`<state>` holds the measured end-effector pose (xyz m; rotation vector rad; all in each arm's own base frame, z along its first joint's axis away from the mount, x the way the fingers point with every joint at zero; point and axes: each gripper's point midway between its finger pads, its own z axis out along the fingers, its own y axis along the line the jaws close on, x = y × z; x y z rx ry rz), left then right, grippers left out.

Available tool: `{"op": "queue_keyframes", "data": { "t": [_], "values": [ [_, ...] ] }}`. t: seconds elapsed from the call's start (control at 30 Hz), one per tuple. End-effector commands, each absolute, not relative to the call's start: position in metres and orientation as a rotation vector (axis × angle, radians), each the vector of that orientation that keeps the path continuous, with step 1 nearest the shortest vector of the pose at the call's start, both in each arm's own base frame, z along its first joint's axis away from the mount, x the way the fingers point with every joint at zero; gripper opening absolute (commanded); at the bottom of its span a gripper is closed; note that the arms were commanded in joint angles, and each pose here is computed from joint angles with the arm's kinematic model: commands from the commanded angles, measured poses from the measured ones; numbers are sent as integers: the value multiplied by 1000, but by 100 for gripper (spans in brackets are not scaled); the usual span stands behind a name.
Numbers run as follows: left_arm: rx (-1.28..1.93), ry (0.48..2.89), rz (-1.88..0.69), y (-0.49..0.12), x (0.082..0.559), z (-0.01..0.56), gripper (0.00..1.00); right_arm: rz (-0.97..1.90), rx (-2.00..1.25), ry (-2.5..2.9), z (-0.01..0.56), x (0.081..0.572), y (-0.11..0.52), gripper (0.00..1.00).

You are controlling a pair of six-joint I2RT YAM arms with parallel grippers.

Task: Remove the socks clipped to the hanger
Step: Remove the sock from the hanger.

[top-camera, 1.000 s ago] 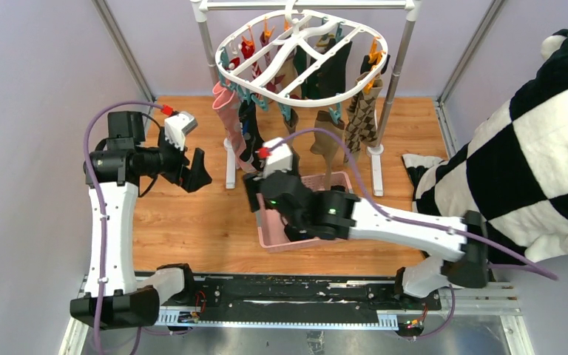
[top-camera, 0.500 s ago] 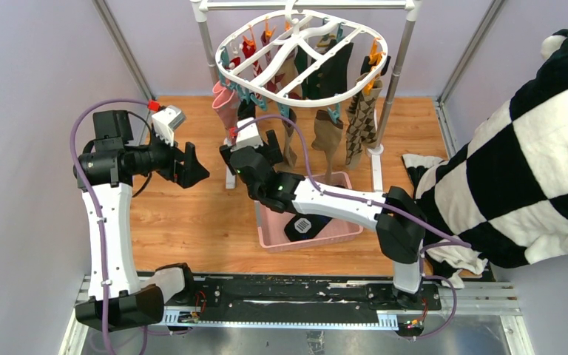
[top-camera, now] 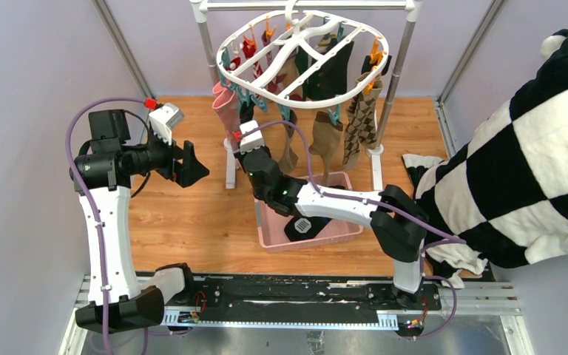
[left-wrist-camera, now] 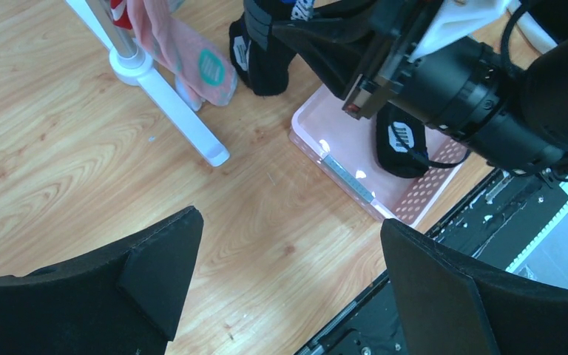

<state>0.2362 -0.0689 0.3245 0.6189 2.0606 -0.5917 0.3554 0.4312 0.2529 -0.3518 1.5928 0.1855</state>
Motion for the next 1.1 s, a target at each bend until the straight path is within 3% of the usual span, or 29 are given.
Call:
{"op": "queue_keyframes", "data": {
  "t": [0.0, 0.23, 0.63, 1.07],
  "values": [
    [623, 2034, -606, -72, 231, 331, 100, 380, -342, 1487, 307, 338, 431, 0],
    [661, 1985, -616, -78, 221, 336, 100, 667, -429, 1428, 337, 291, 425, 0],
    [791, 1888, -868, -120, 201, 345, 100, 1408, -746, 1263, 387, 172, 413, 0],
    [965, 1815, -1099, -161, 179, 348, 100, 1685, -853, 1188, 419, 128, 406, 0]
  ]
}}
